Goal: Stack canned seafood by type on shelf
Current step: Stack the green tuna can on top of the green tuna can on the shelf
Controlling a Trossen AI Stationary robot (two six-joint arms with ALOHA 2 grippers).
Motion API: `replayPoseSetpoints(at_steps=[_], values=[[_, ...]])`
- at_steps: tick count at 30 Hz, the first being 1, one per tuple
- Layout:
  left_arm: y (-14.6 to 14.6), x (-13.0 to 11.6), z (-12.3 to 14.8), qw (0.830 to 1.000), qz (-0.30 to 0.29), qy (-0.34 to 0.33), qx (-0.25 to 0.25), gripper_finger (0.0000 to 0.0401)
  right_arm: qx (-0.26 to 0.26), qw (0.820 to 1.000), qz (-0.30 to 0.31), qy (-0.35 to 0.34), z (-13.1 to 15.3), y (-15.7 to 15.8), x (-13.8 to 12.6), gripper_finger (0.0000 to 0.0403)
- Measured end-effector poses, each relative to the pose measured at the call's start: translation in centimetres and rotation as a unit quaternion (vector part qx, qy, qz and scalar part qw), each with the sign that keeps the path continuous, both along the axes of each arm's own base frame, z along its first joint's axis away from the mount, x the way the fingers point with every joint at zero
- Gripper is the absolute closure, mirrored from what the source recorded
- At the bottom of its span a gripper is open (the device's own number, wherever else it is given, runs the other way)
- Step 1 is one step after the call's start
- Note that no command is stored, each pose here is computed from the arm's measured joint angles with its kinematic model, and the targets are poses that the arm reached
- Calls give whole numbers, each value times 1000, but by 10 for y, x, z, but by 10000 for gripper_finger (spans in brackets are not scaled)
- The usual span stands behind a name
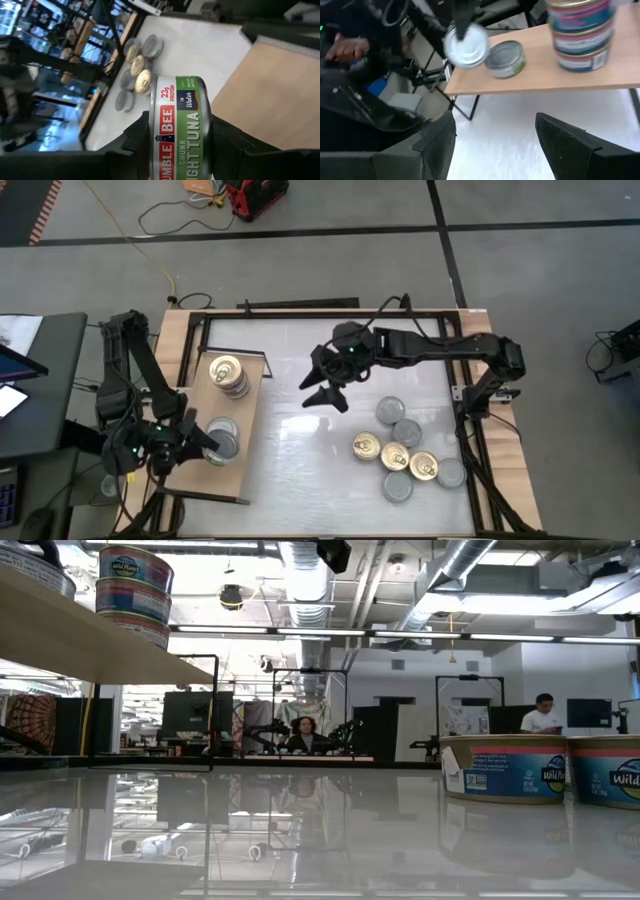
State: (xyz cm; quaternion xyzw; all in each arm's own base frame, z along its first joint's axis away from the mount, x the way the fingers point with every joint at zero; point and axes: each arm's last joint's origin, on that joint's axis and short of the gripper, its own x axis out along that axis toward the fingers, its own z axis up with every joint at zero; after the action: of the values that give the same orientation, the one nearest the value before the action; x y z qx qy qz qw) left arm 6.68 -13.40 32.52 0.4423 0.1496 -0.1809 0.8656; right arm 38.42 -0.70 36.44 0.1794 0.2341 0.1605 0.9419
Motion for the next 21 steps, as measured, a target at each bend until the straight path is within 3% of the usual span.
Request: replayPoseSetpoints(at_steps=[8,21], values=[[12,-6,-10,997,29,14,65,260,-18,1000,9,3,-3,10,1,106],[23,-9,-16,993,51,32,105,258,-30,999,-14,3,-4,11,2,106]])
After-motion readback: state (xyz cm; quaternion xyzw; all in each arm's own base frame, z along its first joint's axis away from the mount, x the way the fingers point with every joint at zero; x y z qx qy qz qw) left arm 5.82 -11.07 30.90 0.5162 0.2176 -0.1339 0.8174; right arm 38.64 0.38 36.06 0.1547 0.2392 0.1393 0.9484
